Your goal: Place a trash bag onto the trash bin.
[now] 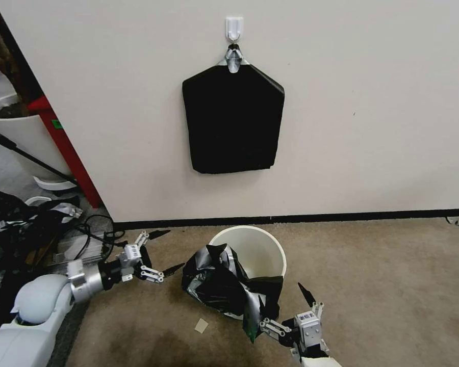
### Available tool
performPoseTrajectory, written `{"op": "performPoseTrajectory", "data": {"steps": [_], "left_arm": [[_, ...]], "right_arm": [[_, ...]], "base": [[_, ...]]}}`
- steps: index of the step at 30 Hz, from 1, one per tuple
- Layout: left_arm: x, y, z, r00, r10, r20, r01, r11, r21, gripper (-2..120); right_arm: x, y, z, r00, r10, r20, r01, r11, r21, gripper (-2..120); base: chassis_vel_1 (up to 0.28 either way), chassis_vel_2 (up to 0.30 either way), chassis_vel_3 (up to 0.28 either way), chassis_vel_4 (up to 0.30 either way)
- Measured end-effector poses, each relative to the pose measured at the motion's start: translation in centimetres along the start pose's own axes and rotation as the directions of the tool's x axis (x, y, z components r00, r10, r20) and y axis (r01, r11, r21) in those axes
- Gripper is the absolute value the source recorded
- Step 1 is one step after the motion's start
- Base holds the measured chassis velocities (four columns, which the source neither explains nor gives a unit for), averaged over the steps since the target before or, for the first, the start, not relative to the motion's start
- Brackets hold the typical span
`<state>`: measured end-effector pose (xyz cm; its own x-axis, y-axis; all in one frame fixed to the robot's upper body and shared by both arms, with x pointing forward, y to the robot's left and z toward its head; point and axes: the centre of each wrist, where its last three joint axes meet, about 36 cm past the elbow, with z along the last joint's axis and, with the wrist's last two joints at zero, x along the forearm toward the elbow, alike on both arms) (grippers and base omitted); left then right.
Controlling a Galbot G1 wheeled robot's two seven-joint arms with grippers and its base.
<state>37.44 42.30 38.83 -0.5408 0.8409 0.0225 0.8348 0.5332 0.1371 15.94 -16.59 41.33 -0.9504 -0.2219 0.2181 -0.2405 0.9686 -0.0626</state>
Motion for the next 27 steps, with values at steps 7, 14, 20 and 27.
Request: {"op": "performPoseTrajectory", "data": {"steps": [7,14,20,27], "left_arm": [[-3.9,-4.4,-0.5,0.898,-0.411,0.16,0.409,0.911,0.048,100],[-8.0,-8.1,-2.6,0.754,-0.616,0.229,0.587,0.788,0.188,100],[-7.9,-8.3,-3.2,0.764,-0.61,0.211,0.587,0.792,0.168,100],[-7.9,-8.7,-3.1,0.76,-0.62,0.196,0.599,0.785,0.158,100]], "right_arm": [[-7.0,-4.2,-5.9,0.996,-0.037,-0.08,0.02,0.98,-0.2,100],[-17.7,-8.7,-3.5,0.941,-0.2,-0.271,0.162,0.974,-0.157,100],[-23.8,-12.0,-1.3,0.927,-0.19,-0.324,0.176,0.982,-0.073,100],[-25.6,-13.4,-2.3,0.86,-0.263,-0.437,0.242,0.965,-0.104,84]], "base": [[0.0,0.0,0.0,0.0],[0.0,0.0,0.0,0.0],[0.0,0.0,0.0,0.0],[0.0,0.0,0.0,0.0]]}}
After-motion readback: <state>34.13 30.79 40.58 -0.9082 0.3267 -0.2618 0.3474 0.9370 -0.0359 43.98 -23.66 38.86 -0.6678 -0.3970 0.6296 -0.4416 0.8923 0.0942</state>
